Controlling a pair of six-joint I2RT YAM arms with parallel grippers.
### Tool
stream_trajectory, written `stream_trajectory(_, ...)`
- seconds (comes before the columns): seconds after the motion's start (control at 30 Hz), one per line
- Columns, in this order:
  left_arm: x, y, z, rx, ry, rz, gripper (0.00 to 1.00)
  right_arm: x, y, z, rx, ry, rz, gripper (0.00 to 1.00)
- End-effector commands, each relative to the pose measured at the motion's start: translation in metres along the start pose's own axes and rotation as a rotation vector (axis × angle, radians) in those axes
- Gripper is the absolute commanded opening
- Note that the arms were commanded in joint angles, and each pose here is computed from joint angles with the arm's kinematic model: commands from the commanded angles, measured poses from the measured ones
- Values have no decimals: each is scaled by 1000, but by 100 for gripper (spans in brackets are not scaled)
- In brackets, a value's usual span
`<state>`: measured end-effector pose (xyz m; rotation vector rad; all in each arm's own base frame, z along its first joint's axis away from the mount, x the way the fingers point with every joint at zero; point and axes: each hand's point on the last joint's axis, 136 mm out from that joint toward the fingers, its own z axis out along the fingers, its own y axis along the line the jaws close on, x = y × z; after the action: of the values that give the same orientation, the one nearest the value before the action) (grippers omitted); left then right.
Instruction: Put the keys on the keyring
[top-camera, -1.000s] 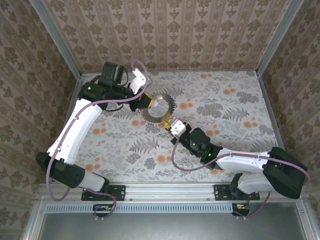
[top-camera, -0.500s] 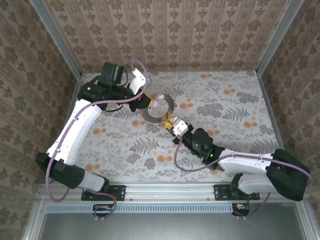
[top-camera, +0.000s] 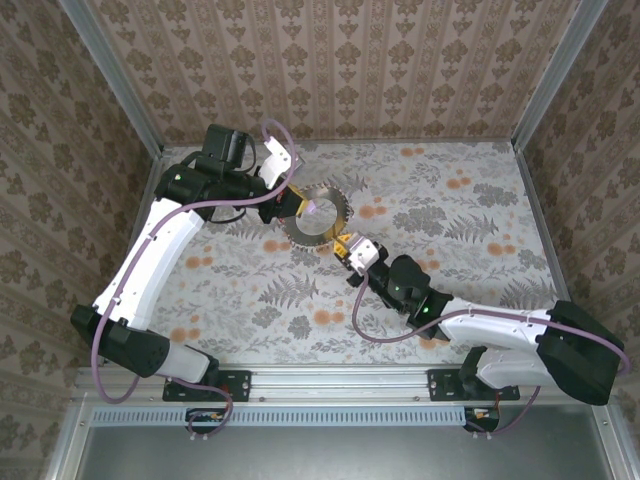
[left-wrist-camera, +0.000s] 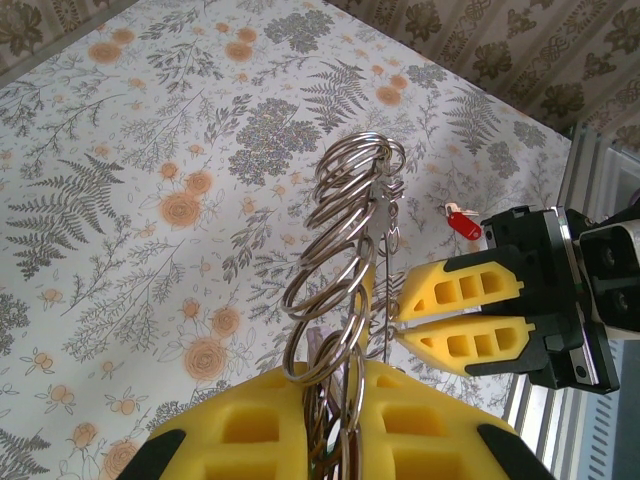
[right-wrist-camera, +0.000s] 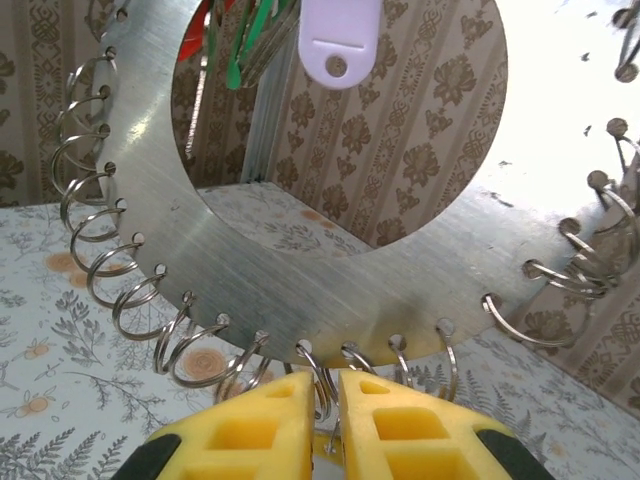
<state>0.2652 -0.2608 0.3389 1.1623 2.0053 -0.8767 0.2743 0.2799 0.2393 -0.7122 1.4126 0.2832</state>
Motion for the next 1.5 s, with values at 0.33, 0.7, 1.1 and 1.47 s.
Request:
stream_trajectory(0.33,-11,-13,-9,26,-45,23,0,3,6,11,-21,4,-7,20)
stream_trajectory(0.7,-10,-13,-8,27,-47,19,0,-1,2,12,3,-21,8,17)
stream_trajectory(1.1,-10,-12,-7,26,-53,12,0,1,2,15,10,-23,23,14)
stream_trajectory(1.47,-12,1,-9,-12,-92,-61,0,6,1,11,13,-18,5,3)
